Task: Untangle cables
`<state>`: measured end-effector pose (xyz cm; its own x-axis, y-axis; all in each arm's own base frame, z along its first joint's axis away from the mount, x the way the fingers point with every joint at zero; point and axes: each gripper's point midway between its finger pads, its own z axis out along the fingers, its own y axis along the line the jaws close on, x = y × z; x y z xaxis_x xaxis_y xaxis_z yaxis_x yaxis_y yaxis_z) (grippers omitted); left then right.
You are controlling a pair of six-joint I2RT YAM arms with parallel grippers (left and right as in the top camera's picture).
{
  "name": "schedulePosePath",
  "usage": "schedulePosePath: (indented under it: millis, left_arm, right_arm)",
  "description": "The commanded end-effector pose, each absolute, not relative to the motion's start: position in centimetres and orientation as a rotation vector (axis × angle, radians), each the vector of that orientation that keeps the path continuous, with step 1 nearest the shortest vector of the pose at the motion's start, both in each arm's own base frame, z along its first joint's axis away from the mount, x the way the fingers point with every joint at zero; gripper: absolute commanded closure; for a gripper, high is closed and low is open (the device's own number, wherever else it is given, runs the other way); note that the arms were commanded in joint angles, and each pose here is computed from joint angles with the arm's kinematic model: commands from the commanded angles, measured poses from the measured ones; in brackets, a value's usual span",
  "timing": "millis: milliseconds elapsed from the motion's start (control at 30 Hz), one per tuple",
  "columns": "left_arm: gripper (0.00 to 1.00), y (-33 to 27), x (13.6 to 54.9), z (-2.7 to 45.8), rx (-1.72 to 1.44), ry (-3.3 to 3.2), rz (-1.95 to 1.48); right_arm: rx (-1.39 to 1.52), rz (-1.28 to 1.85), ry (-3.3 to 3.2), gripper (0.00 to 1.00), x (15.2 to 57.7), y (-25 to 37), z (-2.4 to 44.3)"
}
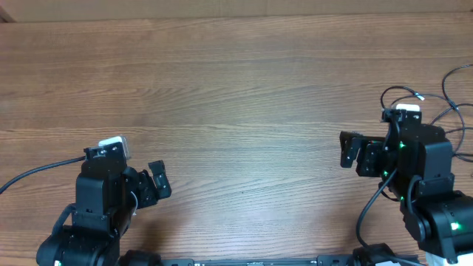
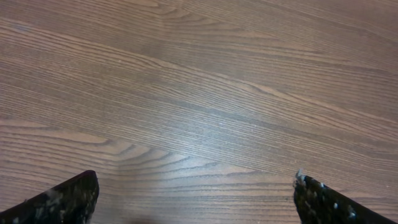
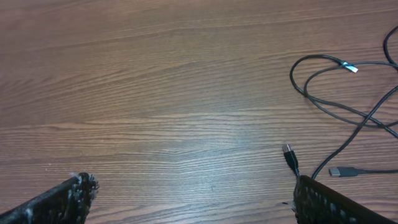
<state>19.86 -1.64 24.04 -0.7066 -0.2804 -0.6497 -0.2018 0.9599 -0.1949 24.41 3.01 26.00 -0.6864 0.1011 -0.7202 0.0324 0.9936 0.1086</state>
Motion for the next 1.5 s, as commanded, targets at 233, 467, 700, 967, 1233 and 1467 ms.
schedulePosePath:
  millis: [233,467,700,967,1233,1467]
  left_arm:
    - [0.00,-1.3,19.9,24.0,-0.363,2.370,-0.124]
    - [0.00,-1.3,19.9,24.0,-0.363,2.370,-0.124]
    - [0.01,-1.3,19.9,24.0,-0.363,2.370,-0.124]
    - [0.00,-1.3,19.9,24.0,-0.363,2.370,-0.124]
    - [0.01,-1.3,19.9,24.0,-0.363,2.370,-0.124]
    - [0.00,-1.3,19.9,24.0,-0.363,2.370,-0.124]
  right_arm:
    - [0.100,0.099,2.280,0.00,23.8,2.5,26.6]
    - [0.128,0.158,2.112,0.00,24.5,2.3,26.3]
    - [0.104,0.240,1.904,0.00,24.1,2.7,25.8]
    - [0.058,0.294,1.619,0.00,23.5,2.8,26.6]
    - [-0.001,0.341,1.557,0.00,23.6,3.8,24.6]
    - [-0.006,0.342,1.537,0.00,24.1,3.8,23.5]
